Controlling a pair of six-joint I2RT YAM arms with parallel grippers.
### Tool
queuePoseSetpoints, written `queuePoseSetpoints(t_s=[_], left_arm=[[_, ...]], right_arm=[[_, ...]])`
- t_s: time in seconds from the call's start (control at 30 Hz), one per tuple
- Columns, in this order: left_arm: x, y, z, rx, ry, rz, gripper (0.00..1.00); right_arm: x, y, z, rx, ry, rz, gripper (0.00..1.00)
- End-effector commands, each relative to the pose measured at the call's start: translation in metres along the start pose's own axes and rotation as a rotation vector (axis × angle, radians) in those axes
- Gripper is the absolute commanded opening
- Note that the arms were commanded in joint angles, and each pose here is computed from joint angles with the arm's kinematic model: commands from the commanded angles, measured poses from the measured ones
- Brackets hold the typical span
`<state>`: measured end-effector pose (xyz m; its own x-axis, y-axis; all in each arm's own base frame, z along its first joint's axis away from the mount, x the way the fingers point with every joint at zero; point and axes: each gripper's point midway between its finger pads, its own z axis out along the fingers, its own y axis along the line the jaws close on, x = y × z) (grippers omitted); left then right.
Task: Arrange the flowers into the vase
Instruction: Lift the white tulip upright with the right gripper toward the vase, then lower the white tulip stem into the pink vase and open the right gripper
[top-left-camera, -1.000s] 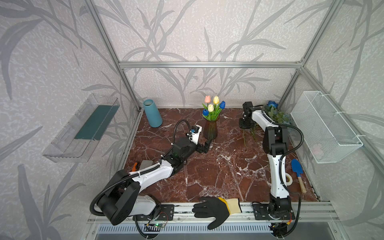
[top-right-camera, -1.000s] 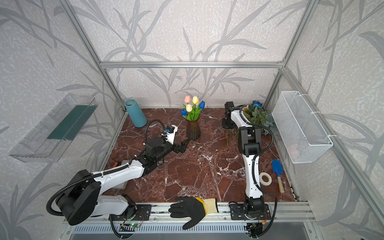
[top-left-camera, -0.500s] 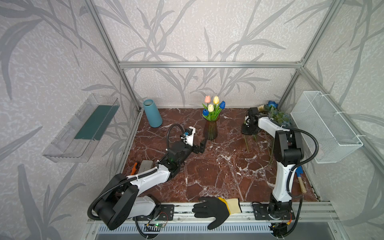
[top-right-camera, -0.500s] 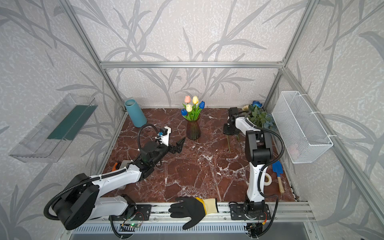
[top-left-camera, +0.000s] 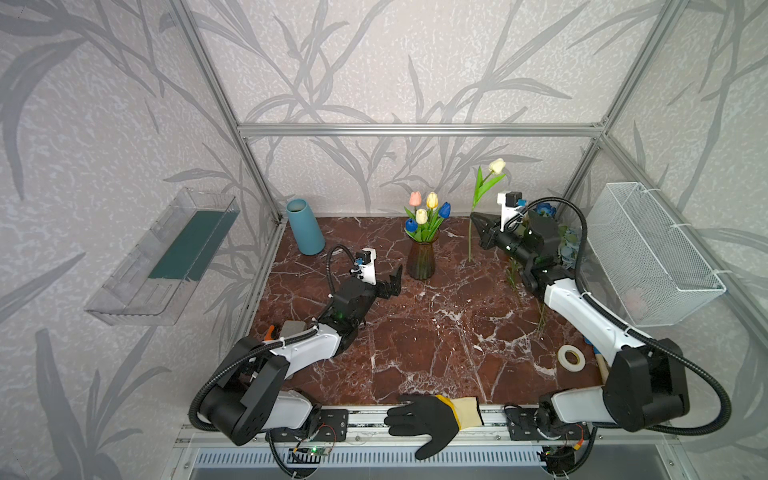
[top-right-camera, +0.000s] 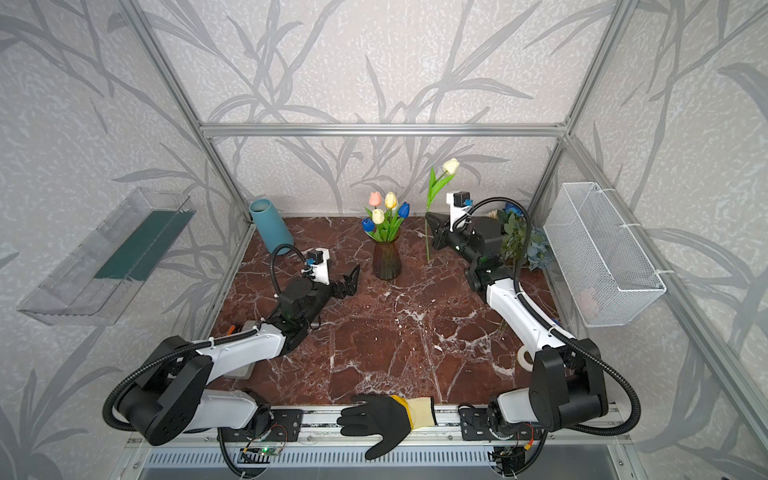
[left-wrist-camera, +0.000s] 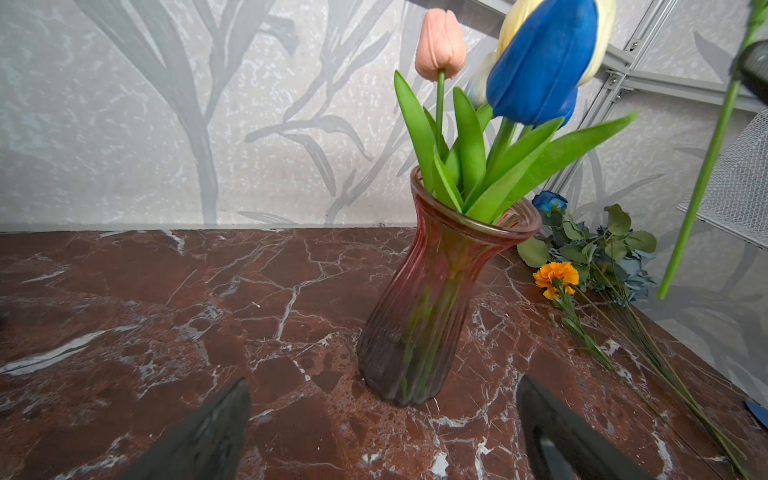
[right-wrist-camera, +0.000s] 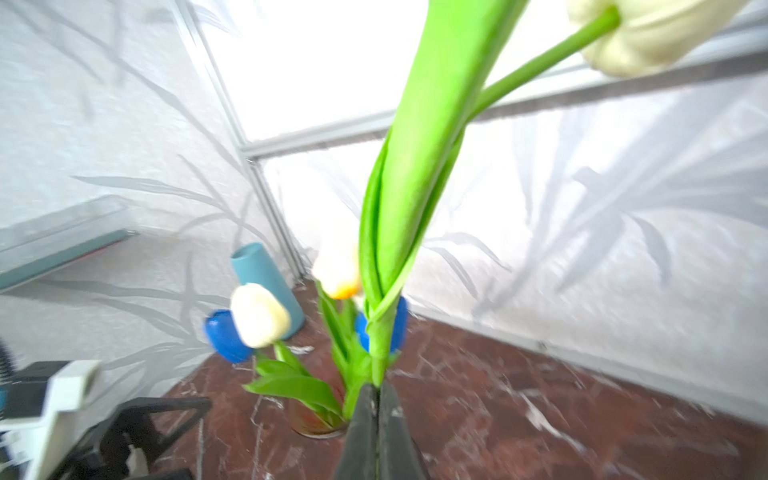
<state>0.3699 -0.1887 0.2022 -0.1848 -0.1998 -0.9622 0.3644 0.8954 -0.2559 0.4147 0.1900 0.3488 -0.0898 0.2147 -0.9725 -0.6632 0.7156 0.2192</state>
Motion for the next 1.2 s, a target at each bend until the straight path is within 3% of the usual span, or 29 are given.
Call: queuePoseSetpoints(t_s=[0.0,0.27,0.63,1.17], left_arm=[[-0.015,-0.005,0.003,0.016,-0.037,-0.014,0.99],[-0.014,-0.004,0.001,0.014,-0.035,0.0,0.99],[-0.011,0.0,-0.003,-0.007,-0.024,0.016,0.99],[-0.006,0.001,-0.002,-0.01,-0.007,0.044,0.99]], right_arm=[[-0.051,0.045,-0.011,-0.17,-0.289,-0.148,0.0],[-0.074,0.055,0.008,-0.202,-0.448,-0.131,0.0],[-0.068,0.044,0.046,-0.203,-0.446,-0.074,0.0],[0.001,0.029,0.072,-0.138,-0.315,-0.108,0.0]])
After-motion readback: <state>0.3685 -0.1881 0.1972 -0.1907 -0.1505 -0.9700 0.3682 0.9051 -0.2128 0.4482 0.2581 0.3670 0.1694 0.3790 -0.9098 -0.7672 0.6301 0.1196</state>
